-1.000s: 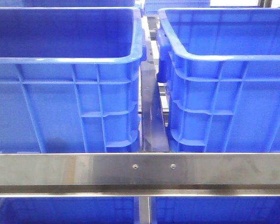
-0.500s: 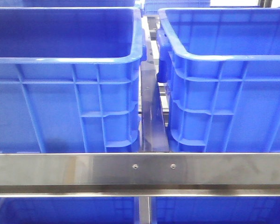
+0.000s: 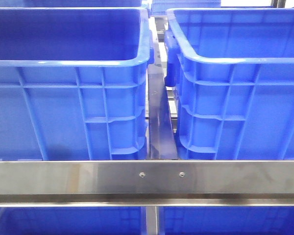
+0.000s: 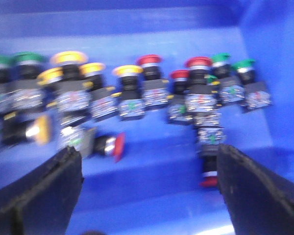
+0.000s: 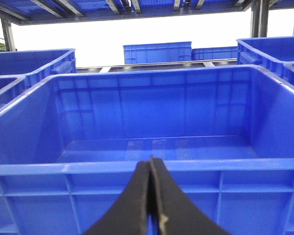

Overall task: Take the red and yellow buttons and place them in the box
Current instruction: 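Lower the left gripper into the button bin and grasp a red-capped button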

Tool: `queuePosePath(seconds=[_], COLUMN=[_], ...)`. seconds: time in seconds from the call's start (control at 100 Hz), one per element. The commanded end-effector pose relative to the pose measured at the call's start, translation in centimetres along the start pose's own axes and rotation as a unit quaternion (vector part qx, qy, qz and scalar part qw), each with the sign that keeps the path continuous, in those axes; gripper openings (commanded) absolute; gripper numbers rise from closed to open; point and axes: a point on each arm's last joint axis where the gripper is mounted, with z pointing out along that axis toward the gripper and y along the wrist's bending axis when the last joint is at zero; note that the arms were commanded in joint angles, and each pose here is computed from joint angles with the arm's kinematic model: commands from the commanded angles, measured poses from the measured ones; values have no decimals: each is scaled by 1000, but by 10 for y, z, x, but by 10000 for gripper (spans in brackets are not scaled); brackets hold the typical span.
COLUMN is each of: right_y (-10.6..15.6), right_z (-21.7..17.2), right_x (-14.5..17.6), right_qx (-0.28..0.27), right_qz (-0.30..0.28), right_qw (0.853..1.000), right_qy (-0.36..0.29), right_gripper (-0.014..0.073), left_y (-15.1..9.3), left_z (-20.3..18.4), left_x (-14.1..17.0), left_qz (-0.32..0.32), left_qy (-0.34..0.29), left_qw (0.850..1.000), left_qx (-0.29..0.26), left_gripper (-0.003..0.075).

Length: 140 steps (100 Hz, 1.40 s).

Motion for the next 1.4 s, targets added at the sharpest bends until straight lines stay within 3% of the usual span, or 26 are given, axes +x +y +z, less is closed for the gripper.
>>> queuePosePath(seconds=[0.0, 0.24, 0.51, 0.79, 1.26, 1.39], right_y=[1, 1, 1, 1, 1, 1], right_z=[-3, -3, -3, -3, -3, -3], right_x=[-16, -16, -16, -16, -16, -16], right_qx=[-5, -5, -5, -5, -5, -5], right_qz=[-2, -2, -2, -2, -2, -2], right_qw=[998, 998, 998, 998, 998, 998], right_qy=[-63, -63, -63, -63, -63, -63], right_gripper=[-68, -68, -68, -68, -68, -68], left_y=[-15, -43, -65, -64, -60, -60], left_z=[6, 59, 124, 165, 196, 198], left_x=[-25, -57, -57, -46, -29, -28], left_qz=[9, 49, 67, 70, 69, 69], left_qy=[-46, -8, 60, 104, 145, 147], left_qw=[999, 997, 993, 990, 986, 985], left_qx=[26, 55, 71, 61, 54, 53], left_gripper=[534, 534, 534, 534, 533, 494])
